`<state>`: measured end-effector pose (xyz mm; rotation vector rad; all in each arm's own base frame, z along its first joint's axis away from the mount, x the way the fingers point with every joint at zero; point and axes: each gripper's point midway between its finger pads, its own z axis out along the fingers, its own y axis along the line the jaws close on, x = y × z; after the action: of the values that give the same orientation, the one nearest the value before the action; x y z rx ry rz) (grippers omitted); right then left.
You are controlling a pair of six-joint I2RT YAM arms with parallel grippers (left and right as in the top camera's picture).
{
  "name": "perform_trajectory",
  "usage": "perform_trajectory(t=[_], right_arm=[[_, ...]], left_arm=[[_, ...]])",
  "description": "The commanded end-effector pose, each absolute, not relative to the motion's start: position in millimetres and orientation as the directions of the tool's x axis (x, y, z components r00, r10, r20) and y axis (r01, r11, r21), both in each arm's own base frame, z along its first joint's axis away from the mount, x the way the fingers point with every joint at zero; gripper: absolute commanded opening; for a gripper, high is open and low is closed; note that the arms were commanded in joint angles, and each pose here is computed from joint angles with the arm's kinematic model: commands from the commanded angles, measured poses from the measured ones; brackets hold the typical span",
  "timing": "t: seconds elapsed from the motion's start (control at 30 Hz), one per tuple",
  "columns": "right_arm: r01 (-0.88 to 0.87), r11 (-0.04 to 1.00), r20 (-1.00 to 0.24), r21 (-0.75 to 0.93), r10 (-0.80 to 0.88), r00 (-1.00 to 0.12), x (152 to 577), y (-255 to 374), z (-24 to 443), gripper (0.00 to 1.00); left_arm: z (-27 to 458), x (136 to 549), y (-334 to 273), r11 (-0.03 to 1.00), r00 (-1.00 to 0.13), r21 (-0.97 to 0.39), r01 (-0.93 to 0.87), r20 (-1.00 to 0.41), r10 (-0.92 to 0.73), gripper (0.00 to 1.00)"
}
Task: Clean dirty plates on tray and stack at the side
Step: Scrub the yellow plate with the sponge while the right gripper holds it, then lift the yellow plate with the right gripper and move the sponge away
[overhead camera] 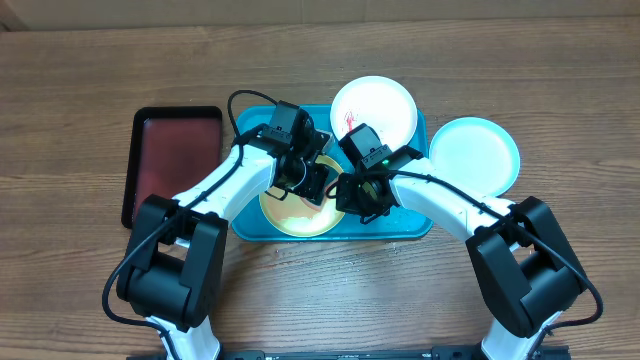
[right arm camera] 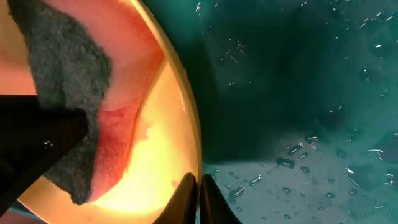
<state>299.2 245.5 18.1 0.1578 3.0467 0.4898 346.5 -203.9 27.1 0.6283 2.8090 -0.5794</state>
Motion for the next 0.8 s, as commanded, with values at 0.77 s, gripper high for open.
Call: perform_trajectory(t=[0.77], right_arm=[[0.015, 0.988, -0.167, 0.152, 0.040, -0.985, 311, 210, 78, 0.04]], left_arm=[[78, 375, -78, 0.988, -0.987, -0.079, -0.132, -0.085, -0.139, 0.04]])
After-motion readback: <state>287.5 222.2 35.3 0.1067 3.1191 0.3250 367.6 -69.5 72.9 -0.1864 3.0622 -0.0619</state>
